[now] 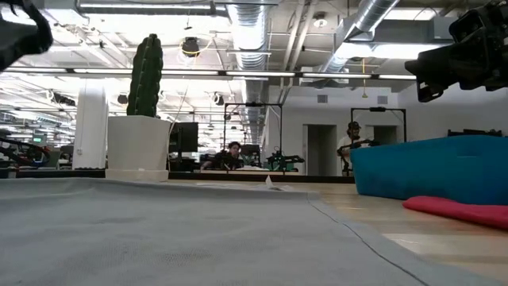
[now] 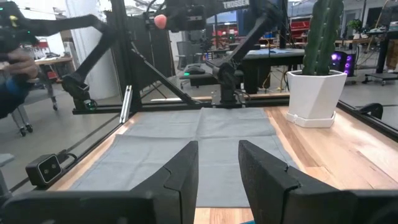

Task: Pick and placing Produce into tupperware
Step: Put the pink peach into the blue bin

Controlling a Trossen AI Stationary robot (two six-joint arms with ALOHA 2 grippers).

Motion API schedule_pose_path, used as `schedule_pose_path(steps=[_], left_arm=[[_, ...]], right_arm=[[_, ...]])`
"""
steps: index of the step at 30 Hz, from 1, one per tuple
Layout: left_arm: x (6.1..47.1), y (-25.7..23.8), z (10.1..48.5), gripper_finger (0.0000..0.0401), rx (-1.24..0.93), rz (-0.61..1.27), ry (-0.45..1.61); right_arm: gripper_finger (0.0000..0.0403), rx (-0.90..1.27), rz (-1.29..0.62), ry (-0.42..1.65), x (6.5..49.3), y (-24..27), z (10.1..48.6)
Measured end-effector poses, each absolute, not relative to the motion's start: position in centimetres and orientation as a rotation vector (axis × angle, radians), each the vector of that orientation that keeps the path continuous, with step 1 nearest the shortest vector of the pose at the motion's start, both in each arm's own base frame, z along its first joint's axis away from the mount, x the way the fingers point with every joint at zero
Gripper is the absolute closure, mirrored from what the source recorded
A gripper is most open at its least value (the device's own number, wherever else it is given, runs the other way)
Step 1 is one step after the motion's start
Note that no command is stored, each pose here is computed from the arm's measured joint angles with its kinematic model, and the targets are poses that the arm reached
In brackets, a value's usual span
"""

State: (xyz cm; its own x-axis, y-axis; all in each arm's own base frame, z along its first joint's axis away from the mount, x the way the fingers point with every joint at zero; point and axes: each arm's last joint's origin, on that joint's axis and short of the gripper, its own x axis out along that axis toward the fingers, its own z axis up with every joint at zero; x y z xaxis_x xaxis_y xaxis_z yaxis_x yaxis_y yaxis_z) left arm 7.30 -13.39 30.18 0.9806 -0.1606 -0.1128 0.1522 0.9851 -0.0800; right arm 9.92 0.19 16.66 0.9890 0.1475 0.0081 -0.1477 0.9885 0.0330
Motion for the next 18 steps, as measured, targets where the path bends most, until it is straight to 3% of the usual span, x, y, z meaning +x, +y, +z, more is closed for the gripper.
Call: schedule_pose_path(steps=[11,14,18], left_arm=[[5.9,-10.0,34.2,0.0335,-0.434,-0.317,-0.13],[5.9,-10.9,34.6,0.0334,-0.336,-0.488,-0.192],[5.9,-13.1,34.0,0.0334,-0.043,-0.738,-0.272]], right_arm=[[0.0264,0.034,0.148,-0.006,9.9,0.2,16.7],[0.0265,0.034,0.148,-0.006,9.9,0.2,16.7],[0.0265,0.034,0.148,-0.006,9.9,0.2,16.7]])
